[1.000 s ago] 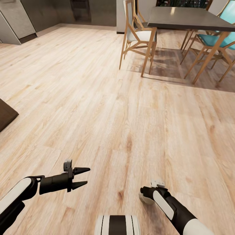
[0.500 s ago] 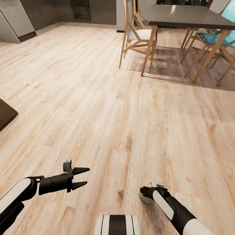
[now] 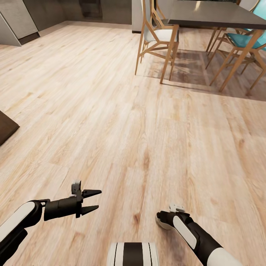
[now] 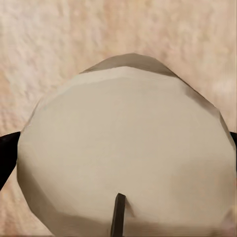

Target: Place each of the two pumpkins and all three candles from the living room inside a cabinet in the living room (use any cabinet), then make sure every cabinet is closed, and position the cauldron so it is next to a table in the living room.

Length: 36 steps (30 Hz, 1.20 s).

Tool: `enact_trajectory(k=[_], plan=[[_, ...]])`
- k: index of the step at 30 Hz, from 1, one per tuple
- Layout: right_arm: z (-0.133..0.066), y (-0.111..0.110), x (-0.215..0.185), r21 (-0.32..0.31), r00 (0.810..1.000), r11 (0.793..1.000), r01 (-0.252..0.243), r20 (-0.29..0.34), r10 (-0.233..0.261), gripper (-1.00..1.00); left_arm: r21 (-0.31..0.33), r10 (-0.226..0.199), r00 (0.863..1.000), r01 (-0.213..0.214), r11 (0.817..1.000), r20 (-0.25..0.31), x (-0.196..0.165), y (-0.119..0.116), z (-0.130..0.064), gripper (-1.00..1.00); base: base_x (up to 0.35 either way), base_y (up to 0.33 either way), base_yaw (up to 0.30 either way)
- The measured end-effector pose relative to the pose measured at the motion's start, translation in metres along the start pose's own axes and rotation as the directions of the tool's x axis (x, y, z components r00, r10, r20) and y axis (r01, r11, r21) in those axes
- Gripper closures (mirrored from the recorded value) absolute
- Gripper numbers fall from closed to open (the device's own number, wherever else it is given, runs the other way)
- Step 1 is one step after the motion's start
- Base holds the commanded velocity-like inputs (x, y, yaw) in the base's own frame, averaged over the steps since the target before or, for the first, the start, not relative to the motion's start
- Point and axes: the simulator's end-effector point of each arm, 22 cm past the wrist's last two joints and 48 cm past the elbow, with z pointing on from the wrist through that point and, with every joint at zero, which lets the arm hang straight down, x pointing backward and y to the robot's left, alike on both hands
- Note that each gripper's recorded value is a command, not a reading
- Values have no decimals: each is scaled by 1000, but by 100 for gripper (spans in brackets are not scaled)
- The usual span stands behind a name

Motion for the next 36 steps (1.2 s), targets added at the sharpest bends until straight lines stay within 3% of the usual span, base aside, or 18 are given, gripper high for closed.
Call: enact_trajectory(k=[15,16,36], plan=[[2,1,2,-6,1000,1000,0,-4,0,-100,-2,-4,1000,4,1000,-1,0,2,1,-100,0,0,0],[2,1,2,-6,1000,1000,0,-4,0,100,-2,-4,1000,4,1000,-1,0,2,1,-100,0,0,0],[2,1,2,-7,1000,1000,-3,-6,3,100,-2,-4,1000,4,1000,-1,0,2,1,-100,0,0,0]])
